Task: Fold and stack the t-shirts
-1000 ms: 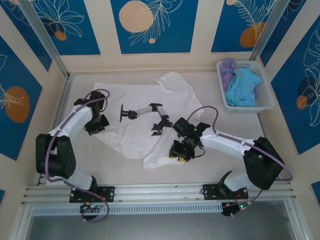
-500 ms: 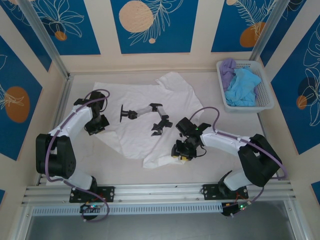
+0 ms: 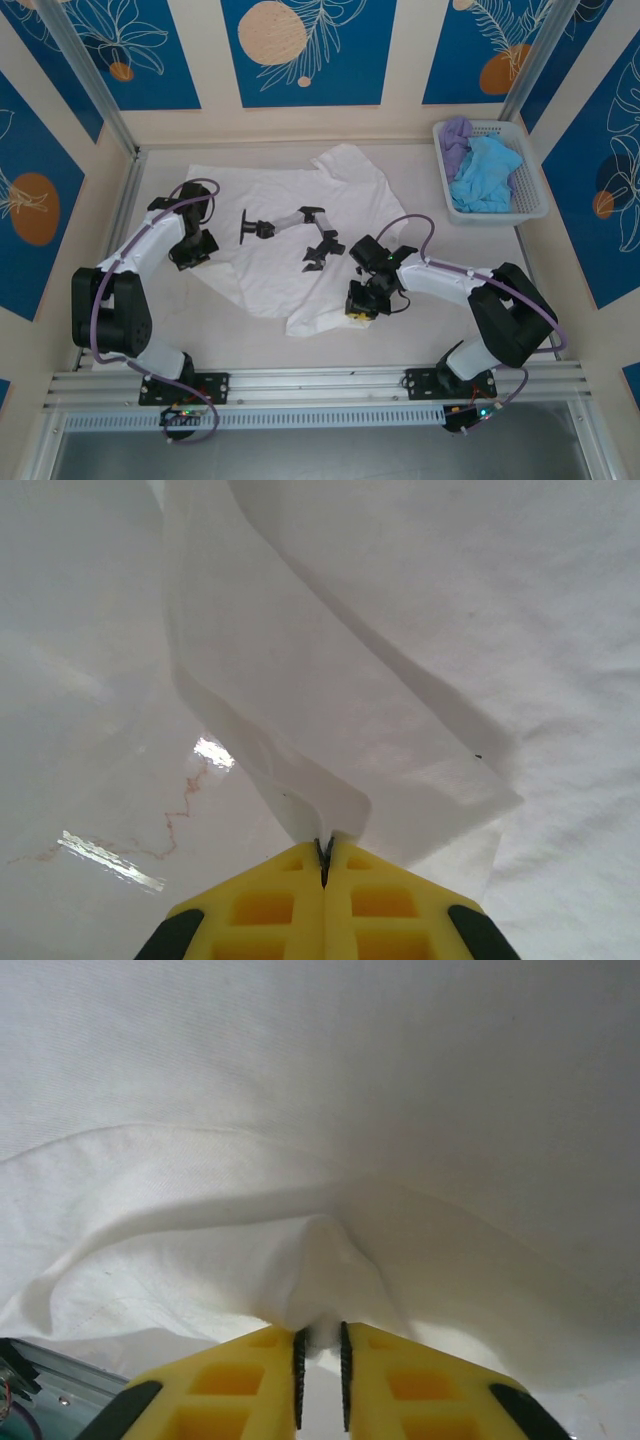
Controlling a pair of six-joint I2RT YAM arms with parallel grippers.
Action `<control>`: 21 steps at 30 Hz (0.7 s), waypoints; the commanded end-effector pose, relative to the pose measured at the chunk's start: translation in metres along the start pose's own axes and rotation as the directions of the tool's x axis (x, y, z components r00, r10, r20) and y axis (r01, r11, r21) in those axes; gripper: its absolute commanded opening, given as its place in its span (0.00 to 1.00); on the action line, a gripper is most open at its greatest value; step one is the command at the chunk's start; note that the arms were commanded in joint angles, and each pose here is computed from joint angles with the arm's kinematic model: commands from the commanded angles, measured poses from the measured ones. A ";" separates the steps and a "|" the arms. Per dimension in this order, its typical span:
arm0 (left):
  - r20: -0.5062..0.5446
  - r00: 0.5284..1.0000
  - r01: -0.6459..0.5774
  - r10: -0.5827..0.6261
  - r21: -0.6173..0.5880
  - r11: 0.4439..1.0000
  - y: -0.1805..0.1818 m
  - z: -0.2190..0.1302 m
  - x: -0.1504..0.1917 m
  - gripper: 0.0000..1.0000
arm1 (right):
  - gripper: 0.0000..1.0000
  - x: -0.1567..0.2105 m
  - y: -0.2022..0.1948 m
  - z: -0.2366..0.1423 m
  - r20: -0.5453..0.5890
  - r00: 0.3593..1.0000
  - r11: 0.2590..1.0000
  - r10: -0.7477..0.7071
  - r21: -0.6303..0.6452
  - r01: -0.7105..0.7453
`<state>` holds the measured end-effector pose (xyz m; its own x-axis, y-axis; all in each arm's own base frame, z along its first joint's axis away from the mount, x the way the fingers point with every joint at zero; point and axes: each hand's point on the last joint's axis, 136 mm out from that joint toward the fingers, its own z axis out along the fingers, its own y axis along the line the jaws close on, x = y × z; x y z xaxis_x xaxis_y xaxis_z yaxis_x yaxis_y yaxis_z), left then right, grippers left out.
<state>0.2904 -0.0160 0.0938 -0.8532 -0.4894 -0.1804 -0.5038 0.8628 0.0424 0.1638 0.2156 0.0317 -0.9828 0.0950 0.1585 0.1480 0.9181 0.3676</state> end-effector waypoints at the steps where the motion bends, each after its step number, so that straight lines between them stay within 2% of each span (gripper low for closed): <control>1: 0.000 1.000 -0.008 0.008 -0.001 1.000 -0.003 -0.004 -0.002 0.00 | 0.16 0.001 0.011 -0.008 -0.008 1.000 0.999 -0.001 -0.042 0.000; 10: -0.007 1.000 -0.025 0.025 0.000 1.000 -0.004 -0.008 -0.002 0.00 | 0.00 0.006 0.022 -0.025 -0.025 0.999 0.994 0.025 -0.105 -0.028; 14: -0.012 0.999 -0.047 0.047 -0.004 0.999 0.000 -0.016 0.002 0.00 | 0.00 0.013 0.025 -0.040 -0.031 0.999 0.990 0.034 -0.138 -0.038; 21: -0.052 0.999 -0.009 0.010 0.016 1.000 0.022 -0.029 0.039 0.00 | 0.00 0.046 0.016 -0.062 -0.088 0.994 0.982 0.060 -0.175 -0.075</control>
<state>0.2734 -0.0175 0.1123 -0.8567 -0.4827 -0.1819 -0.4936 0.8695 0.0175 0.1532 0.2180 0.0924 -0.9793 0.1129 0.1679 0.1846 0.8383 0.5130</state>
